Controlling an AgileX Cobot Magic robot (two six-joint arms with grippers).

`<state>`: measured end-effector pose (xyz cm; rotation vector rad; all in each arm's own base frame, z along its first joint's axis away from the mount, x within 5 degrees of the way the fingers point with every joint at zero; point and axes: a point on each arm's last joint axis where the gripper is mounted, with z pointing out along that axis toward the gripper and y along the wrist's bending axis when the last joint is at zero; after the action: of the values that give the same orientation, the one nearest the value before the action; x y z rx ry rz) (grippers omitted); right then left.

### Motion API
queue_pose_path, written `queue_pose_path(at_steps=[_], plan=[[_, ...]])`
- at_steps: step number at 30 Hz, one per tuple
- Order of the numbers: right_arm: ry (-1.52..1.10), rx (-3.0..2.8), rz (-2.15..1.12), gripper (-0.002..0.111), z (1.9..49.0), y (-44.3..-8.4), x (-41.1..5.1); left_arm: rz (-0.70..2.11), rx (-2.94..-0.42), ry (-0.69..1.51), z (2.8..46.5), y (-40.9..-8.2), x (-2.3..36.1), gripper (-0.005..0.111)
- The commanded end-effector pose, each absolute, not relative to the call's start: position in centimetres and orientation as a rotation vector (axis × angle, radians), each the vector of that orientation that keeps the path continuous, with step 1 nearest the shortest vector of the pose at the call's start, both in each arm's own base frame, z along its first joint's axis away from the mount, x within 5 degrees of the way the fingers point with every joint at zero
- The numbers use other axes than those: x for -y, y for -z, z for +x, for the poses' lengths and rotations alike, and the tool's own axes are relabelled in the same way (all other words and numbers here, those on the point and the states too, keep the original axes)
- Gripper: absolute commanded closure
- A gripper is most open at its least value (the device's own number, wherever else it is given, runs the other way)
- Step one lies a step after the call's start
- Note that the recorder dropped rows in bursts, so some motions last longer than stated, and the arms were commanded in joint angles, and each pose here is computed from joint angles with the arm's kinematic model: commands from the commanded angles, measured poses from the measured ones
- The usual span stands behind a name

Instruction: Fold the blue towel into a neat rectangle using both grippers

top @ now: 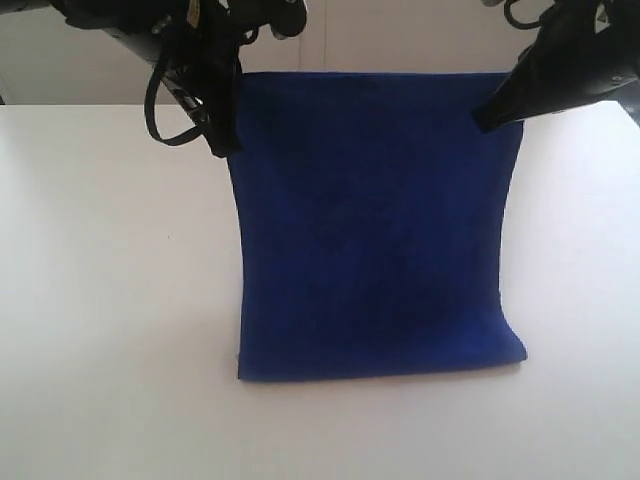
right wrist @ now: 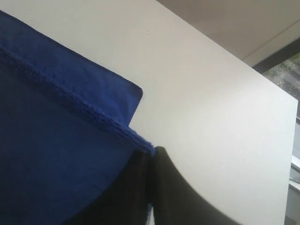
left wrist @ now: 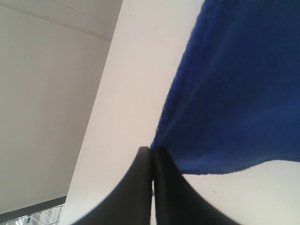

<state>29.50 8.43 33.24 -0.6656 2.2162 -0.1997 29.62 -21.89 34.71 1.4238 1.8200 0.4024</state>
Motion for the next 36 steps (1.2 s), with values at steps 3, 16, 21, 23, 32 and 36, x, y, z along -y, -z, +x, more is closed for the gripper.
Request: queue_pose_path(at_steps=[3,16,21,23,32,36], plan=[[0.194,-2.159,-0.655,0.108,30.4,-33.3,-8.8,1.39,-1.82,-0.421,30.9,-34.2,21.1,0.107],[0.205,-2.162,-0.612,0.108,32.4,-32.8,-8.3,1.369,-1.799,-0.406,32.3,-33.3,21.2,0.107],[0.213,-2.171,-0.608,0.108,32.9,-32.2,-8.1,1.363,-1.803,-0.406,33.2,-32.5,21.1,0.107],[0.215,-2.176,-0.604,0.108,33.2,-31.9,-8.0,1.367,-1.803,-0.404,33.4,-32.1,21.2,0.107],[0.217,-2.161,-0.608,0.108,34.1,-31.5,-8.1,1.325,-1.778,-0.392,34.6,-31.9,20.7,0.107],[0.228,-2.156,-0.586,0.108,34.4,-31.9,-7.5,1.318,-1.78,-0.394,34.7,-32.0,20.4,0.107]])
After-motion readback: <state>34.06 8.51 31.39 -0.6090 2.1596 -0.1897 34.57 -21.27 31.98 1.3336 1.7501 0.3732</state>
